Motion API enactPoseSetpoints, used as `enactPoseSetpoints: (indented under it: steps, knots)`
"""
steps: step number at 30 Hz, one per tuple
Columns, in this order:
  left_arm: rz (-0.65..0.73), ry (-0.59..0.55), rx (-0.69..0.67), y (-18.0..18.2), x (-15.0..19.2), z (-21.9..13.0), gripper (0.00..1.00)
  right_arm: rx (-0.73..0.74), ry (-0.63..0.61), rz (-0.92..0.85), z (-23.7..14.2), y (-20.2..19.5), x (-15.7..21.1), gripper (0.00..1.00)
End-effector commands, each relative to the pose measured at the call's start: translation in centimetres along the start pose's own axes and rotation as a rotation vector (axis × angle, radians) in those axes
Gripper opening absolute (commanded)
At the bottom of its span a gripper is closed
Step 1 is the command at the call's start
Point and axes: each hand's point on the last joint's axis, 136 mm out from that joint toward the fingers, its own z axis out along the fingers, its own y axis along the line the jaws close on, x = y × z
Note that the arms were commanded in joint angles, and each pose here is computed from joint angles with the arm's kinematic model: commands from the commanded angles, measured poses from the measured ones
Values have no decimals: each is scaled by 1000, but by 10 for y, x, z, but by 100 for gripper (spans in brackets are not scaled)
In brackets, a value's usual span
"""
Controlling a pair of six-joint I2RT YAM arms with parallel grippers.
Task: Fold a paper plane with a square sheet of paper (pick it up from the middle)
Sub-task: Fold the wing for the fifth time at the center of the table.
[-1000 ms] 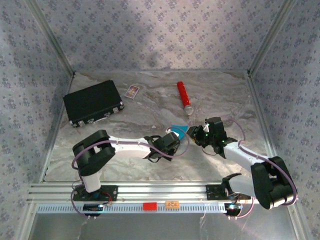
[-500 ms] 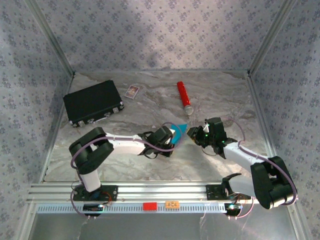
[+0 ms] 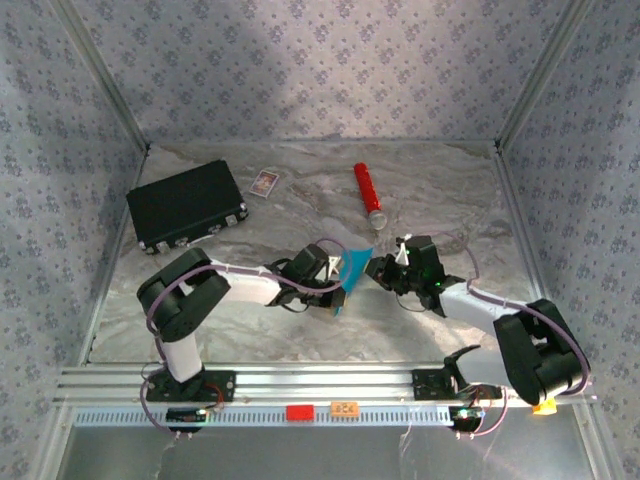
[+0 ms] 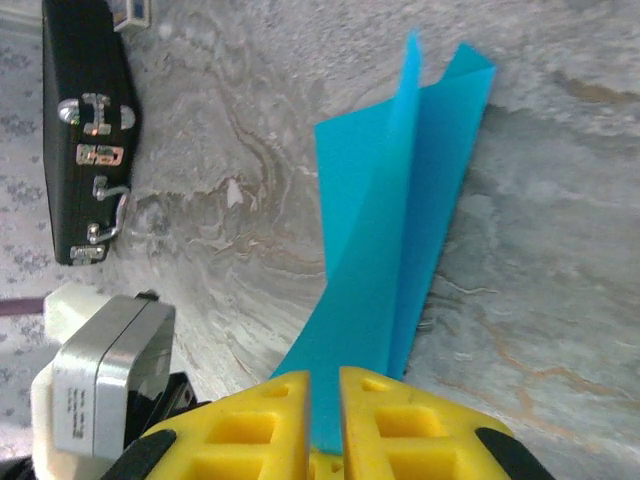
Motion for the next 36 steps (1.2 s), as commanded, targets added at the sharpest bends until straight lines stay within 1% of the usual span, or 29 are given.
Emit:
enactPoseSetpoints:
  steps: [1,8,18,26,36]
  knots:
    - [-53,28,86,-2,5,3,0,-30,12,-73,4,7,4,17]
    - [-121,26,153,1,4,4,0,-106,123,-101,15,22,16,17]
    - [-183,16,174,8,6,3,0,-144,173,-87,32,26,18,17]
    - [-239,-9,181,11,6,1,0,-141,197,-62,44,19,17,17]
    - [-291,-31,166,18,7,-3,0,-148,210,-47,49,17,17,17]
